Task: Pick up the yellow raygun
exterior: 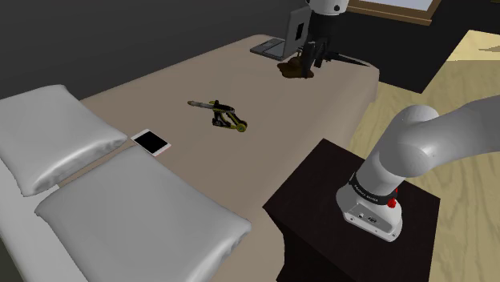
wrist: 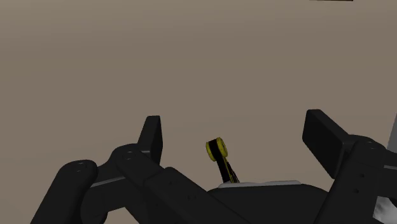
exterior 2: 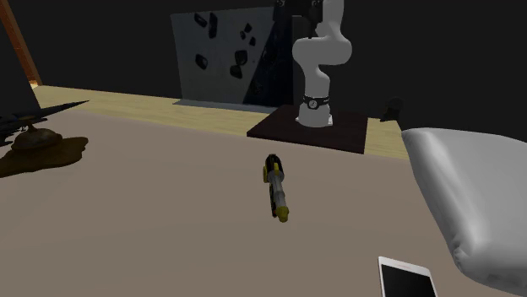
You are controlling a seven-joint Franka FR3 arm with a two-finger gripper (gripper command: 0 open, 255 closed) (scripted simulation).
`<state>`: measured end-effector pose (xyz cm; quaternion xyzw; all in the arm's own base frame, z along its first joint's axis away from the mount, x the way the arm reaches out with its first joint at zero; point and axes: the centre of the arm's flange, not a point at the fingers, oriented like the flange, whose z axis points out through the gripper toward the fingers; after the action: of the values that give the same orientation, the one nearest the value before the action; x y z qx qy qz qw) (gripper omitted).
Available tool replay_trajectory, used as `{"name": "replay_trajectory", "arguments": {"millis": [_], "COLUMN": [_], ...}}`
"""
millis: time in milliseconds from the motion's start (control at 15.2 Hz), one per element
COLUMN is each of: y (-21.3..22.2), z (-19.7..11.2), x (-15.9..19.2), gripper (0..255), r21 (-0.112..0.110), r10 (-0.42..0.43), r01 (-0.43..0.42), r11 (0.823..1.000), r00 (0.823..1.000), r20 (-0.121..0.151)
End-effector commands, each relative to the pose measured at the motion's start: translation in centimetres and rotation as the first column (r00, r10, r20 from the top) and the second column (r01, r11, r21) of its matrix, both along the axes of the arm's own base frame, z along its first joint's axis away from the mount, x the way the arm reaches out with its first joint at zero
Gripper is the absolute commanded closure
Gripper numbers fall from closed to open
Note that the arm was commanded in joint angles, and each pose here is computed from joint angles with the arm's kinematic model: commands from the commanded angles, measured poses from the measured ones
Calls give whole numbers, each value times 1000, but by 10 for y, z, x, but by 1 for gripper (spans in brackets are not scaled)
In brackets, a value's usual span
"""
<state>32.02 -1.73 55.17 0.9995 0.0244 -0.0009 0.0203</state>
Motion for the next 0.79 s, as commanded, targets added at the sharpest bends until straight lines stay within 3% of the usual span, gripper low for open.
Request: {"name": "replay_trajectory", "arguments": {"millis": [0, 726], "y": [0, 27], "z": [0, -73], "x": [0, 126], "gripper": [0, 0], "r21": [0, -46], "r10": [0, 86], "r01": [0, -87], "r11": [1000, 995], "r00": [1000, 996], "r20": [0, -17]}}
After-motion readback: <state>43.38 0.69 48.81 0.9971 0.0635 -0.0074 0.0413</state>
